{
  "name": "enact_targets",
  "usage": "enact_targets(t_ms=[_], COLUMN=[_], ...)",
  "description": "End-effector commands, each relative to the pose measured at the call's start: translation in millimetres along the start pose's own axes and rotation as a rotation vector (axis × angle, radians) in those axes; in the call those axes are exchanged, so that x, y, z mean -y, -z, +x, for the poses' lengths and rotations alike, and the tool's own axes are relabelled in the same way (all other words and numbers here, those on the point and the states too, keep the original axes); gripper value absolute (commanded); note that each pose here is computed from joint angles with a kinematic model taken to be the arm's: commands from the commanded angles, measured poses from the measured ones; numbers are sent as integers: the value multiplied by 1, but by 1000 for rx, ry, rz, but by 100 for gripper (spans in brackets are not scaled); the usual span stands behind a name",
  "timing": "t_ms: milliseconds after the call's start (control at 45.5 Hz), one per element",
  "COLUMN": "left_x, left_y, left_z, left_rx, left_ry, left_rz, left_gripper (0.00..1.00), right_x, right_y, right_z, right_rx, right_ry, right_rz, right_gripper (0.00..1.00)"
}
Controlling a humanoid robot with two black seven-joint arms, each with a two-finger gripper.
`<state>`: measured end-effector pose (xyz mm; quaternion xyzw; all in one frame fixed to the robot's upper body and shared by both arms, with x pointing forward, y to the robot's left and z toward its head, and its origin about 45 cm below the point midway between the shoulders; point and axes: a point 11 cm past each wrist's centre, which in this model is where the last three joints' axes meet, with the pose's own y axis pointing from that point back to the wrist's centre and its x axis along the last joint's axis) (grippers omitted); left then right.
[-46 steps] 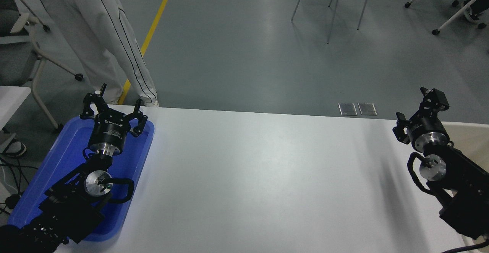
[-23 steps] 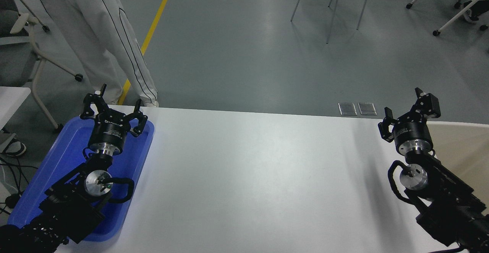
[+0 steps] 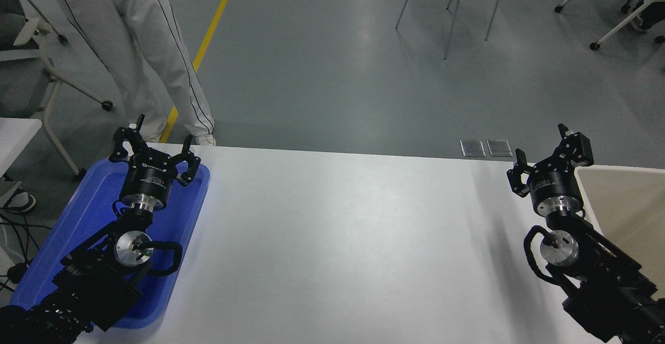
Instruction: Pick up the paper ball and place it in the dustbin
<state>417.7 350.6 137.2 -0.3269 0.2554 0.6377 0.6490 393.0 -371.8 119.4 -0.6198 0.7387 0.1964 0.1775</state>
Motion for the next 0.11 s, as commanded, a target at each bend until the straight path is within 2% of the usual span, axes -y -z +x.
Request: enact_targets(t_ms=[0, 88], left_x=[0, 0], left_y=[1, 0], left_z=[0, 0], left_rx=[-1, 0], left_ry=[0, 0], left_rz=[1, -1], left_gripper=[100, 100], right_x=[-4, -5], right_y=[-4, -4], right_z=[-1, 1], right_rx=[14, 13], right_ry=[35, 34], right_rz=[-10, -9], right_gripper=[100, 100])
